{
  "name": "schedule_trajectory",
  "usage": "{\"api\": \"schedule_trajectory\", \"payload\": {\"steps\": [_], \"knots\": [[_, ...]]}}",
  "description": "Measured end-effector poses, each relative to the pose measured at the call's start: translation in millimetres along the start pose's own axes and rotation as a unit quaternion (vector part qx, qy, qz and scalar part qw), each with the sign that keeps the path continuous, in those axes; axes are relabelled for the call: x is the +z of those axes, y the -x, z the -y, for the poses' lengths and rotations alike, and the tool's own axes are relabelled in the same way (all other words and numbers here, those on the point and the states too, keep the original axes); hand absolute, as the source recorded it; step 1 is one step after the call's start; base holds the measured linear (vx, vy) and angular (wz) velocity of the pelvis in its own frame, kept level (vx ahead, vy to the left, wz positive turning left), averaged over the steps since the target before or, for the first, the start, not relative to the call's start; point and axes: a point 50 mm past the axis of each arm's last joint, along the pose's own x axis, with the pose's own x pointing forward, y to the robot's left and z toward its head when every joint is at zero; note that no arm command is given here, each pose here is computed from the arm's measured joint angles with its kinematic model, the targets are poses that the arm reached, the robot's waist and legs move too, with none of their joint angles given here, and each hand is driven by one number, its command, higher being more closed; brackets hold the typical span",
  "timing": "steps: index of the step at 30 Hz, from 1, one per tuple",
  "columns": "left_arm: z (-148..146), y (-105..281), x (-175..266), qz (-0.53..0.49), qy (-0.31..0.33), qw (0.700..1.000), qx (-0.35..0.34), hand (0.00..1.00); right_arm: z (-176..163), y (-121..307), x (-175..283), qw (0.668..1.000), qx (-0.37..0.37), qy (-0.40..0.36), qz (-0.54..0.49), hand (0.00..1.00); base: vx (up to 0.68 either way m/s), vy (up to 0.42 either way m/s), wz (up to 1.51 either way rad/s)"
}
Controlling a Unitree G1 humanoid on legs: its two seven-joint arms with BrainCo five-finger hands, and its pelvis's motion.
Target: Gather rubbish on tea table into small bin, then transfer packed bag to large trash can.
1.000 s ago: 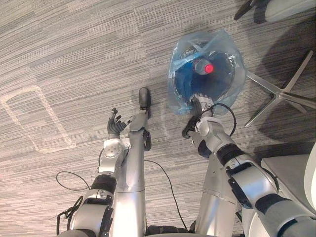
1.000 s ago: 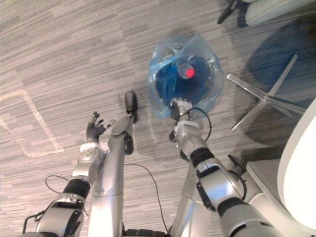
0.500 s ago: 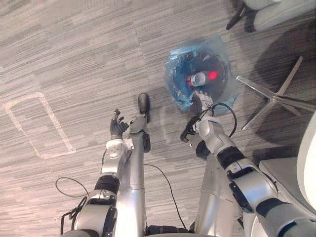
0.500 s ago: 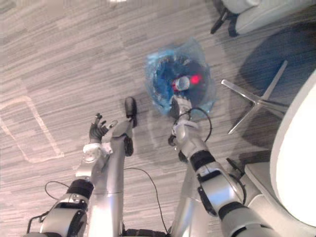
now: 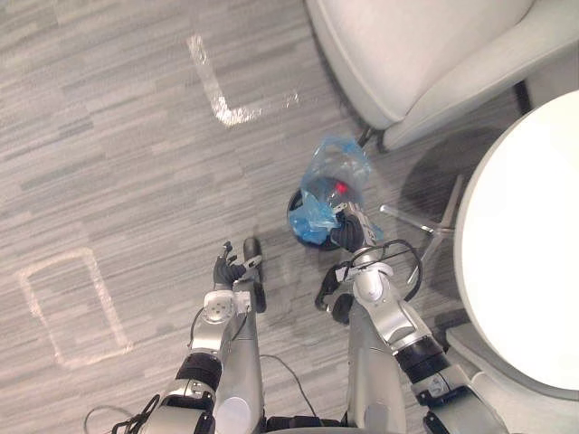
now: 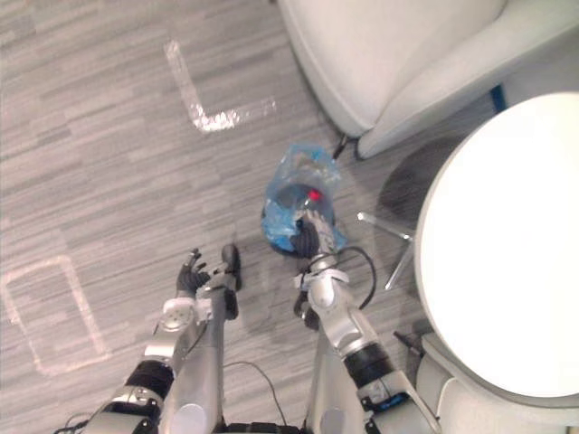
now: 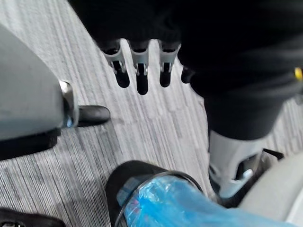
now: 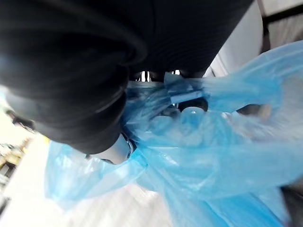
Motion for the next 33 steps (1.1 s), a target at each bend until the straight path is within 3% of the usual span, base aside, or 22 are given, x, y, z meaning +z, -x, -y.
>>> {"api": "schedule_trajectory", "payload": {"steps": [7,17,21,28,33], "knots": [[-13,25,-68,-0.119,-0.074,0.99,-0.015,0.0,-15,20,-10,0.998,0.044,-0.034,-0.023,1.0,0.13,0.0,-0.12],[-18,45,-94,-0.156,-0.106,0.982,-0.034,0.0,-24,35,-27,0.994,0.095,-0.032,-0.053,1.0,0.12,0.014,-0.08],[-14,44,-79,-0.114,-0.099,0.988,-0.042,0.0,-18,35,-28,0.993,0.1,-0.035,-0.043,1.0,0.03,0.017,-0.03],[-5,49,-15,0.053,-0.089,0.991,-0.084,0.0,15,37,-13,0.992,0.106,-0.064,0.025,1.0,0.0,0.038,-0.04],[-11,52,26,0.164,-0.14,0.972,-0.092,0.0,20,38,-12,0.987,0.125,-0.092,0.036,1.0,0.04,0.01,-0.03]]}}
